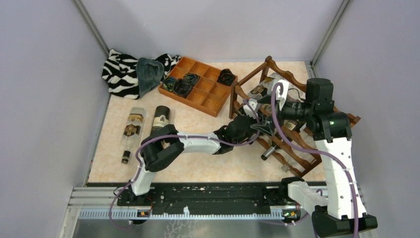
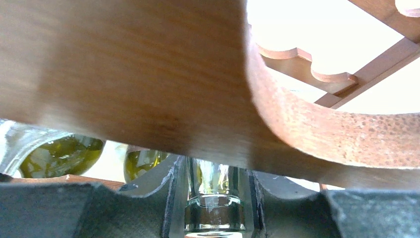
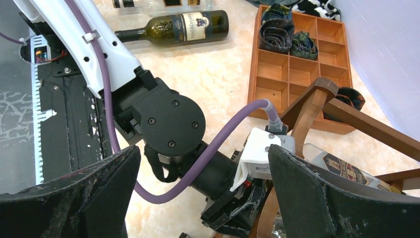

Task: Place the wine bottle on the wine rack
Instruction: Place the wine bottle in the wine rack.

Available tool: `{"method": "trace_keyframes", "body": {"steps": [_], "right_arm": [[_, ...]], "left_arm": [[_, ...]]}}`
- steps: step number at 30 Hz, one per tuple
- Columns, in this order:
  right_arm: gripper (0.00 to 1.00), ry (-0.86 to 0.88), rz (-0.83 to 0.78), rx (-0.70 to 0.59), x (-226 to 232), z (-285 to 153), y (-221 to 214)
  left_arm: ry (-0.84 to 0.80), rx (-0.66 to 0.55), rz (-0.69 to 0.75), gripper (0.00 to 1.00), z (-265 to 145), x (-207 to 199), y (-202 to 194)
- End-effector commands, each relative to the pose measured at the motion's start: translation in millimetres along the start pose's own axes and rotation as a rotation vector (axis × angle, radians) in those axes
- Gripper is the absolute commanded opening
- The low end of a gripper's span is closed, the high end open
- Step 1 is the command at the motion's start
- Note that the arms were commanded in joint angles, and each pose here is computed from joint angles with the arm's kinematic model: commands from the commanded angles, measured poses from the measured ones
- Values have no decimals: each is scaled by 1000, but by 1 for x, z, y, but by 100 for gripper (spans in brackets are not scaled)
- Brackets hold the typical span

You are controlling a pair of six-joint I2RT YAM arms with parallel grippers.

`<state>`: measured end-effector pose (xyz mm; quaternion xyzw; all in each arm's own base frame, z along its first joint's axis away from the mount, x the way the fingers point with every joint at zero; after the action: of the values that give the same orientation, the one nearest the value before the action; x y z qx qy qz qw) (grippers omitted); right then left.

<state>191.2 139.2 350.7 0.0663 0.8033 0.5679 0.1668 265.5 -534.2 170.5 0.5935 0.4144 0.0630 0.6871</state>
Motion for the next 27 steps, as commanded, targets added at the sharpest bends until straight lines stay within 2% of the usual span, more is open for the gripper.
{"method": "trace_keyframes", "body": {"steps": [1, 11, 27], "right_arm": [[98, -7, -40, -33, 2, -4, 8], [98, -7, -42, -35, 3, -5, 8], [99, -4, -42, -40, 3, -5, 9]], "left_arm": [[12, -58, 62, 15, 2, -2, 15], [27, -39, 88, 28, 2, -2, 12], [-3, -13, 133, 27, -14, -13, 14]]}}
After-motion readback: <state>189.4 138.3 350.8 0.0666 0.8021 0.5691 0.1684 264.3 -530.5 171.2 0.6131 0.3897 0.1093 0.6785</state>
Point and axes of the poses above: each gripper's point midway between its finger pads, its own z axis out along the fingers, its own x axis along the line the jaws close on, y = z × x, the point moved 2 cm from there along -z, back along the fingers, and after that the axes turned 3 degrees about -z, right-handed, at the moved point
